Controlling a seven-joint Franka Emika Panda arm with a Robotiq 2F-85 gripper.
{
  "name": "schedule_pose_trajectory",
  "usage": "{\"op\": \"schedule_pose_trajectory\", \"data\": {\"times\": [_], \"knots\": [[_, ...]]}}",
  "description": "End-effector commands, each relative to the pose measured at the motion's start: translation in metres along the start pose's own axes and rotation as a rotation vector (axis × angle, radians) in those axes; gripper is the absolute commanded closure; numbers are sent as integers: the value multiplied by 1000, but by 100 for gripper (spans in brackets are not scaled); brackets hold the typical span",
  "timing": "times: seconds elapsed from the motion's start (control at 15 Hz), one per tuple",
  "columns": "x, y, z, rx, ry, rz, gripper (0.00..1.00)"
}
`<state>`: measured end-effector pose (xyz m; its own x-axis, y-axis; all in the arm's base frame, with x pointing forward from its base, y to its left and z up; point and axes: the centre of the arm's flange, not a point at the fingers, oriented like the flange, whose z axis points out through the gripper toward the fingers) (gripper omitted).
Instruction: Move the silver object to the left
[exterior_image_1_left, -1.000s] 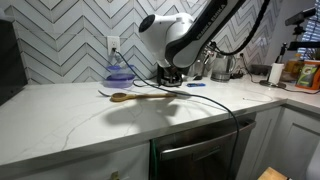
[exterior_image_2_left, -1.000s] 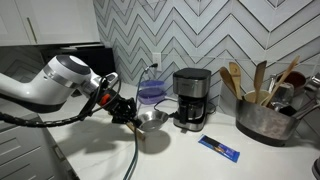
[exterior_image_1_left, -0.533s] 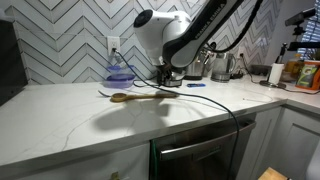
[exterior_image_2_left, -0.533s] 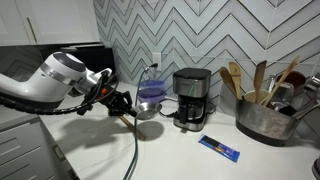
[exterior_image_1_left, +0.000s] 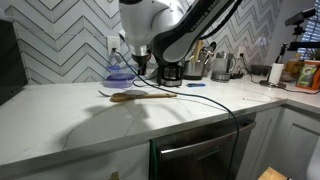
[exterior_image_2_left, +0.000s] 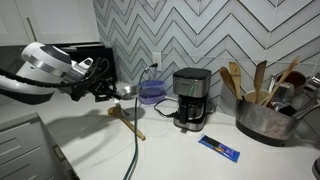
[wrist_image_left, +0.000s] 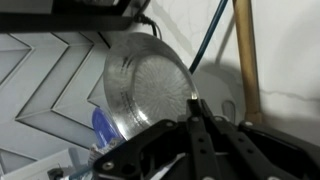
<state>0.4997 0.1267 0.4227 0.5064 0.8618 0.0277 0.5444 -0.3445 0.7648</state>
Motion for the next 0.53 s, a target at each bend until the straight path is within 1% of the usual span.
{"op": "schedule_pose_trajectory", "data": {"times": [0.0, 0.27, 0.47], "knots": [[17, -7, -4, -14, 146, -137, 99], [37, -14, -1, -8, 321, -265, 99], [52, -13, 9, -6, 443, -347, 99]]}}
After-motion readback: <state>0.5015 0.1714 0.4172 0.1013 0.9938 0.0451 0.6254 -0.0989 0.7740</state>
